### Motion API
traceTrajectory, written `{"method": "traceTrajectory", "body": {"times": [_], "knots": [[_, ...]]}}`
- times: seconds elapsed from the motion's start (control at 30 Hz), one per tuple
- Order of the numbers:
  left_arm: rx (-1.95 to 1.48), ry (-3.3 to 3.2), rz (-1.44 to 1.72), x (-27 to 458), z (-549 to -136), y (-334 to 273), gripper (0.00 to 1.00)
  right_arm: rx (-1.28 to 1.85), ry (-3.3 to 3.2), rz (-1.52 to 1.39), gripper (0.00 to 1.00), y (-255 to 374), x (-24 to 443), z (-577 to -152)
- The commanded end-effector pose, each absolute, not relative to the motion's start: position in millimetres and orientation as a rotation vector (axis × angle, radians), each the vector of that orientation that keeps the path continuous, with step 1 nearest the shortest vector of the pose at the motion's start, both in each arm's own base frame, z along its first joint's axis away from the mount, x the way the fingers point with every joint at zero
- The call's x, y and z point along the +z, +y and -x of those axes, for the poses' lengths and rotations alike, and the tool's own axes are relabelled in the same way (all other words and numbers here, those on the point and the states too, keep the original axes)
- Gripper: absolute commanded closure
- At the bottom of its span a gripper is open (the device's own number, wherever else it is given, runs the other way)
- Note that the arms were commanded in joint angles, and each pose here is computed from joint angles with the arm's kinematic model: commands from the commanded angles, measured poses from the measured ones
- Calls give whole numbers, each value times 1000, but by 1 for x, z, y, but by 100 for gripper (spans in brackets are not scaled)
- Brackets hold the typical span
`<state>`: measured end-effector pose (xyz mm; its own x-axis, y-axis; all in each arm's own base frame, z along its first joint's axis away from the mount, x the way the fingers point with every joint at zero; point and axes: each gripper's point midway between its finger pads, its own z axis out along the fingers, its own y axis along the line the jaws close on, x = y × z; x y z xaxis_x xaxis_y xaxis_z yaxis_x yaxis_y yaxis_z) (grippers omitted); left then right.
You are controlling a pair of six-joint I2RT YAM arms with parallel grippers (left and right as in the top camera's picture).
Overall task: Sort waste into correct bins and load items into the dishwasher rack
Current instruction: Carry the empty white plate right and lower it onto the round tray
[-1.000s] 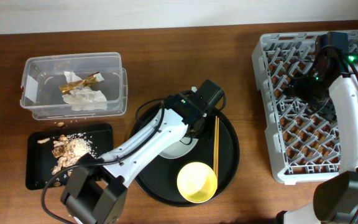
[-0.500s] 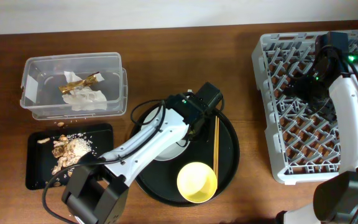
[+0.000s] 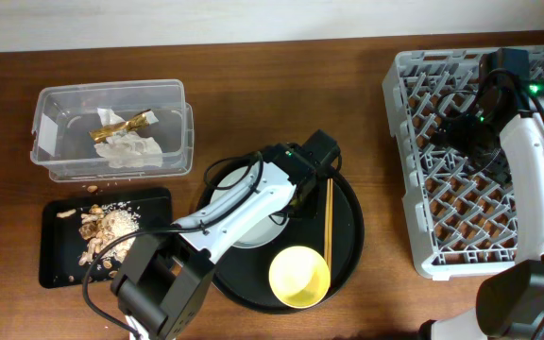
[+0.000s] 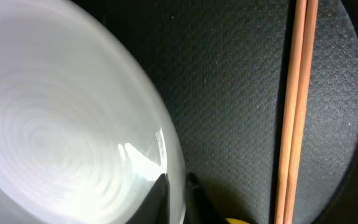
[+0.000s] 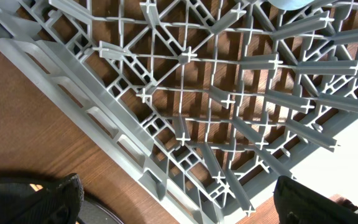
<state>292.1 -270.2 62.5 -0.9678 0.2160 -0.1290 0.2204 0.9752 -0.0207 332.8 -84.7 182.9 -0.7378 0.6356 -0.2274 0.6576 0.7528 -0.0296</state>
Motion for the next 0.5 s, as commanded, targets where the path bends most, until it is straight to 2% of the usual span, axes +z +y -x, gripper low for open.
{"method": "traceTrajectory", "body": {"times": [0.0, 0.2, 0.37, 0.4, 0.47], "knots": [[-82, 3025, -326, 59, -286, -274, 67, -188, 2738, -1047, 1, -90, 183, -332], [-42, 3065, -308, 71, -283, -264, 64, -188, 2738, -1047, 1, -90, 183, -332], [143, 3037, -184, 104, -310, -220, 61, -188, 2735, -1047, 1, -90, 183, -332], [202, 3025, -150, 109, -317, -206, 52, -187, 2735, -1046, 1, -90, 183, -332], [276, 3027, -90, 113, -323, -183, 25, -187, 2735, -1046, 1, -90, 183, -332]]}}
